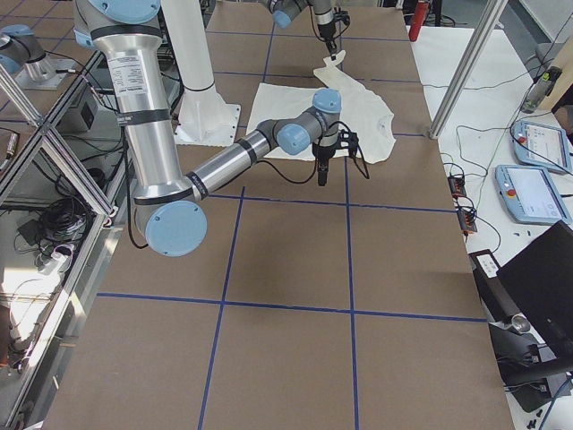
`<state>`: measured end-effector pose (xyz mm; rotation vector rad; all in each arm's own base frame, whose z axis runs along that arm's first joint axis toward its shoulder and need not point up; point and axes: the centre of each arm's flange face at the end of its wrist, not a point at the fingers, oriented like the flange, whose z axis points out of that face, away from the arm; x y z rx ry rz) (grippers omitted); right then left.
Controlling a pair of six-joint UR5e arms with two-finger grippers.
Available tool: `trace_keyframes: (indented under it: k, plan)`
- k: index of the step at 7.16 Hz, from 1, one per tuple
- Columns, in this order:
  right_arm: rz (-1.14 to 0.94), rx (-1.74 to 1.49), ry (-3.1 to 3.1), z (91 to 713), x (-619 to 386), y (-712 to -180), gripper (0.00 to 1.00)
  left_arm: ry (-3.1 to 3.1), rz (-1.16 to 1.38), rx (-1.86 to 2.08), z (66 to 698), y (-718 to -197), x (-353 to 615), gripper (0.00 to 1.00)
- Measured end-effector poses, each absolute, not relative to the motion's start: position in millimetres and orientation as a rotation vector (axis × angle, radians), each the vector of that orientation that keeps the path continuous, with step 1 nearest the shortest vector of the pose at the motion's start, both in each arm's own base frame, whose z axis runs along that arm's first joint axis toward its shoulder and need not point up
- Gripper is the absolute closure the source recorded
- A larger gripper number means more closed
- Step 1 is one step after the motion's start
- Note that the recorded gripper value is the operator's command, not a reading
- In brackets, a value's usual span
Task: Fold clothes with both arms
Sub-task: 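Carry the sleeve with the left gripper across the shirt toward the collar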
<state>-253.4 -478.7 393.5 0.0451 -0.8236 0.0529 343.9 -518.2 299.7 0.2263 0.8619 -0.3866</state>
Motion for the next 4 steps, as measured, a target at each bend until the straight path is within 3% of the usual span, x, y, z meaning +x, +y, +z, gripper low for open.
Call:
trace_keyframes:
  k: [2, 4]
  plan:
    - [0.071, 0.057, -0.830, 415.0, -232.6, -470.7, 0.00, 0.973, -0.356, 0.298, 193.3, -557.3, 377.4, 1.00]
    - [0.082, 0.059, -0.829, 421.5, -225.9, -470.0, 0.00, 1.078, -0.303, 0.329, 112.3, -564.2, 423.7, 1.00]
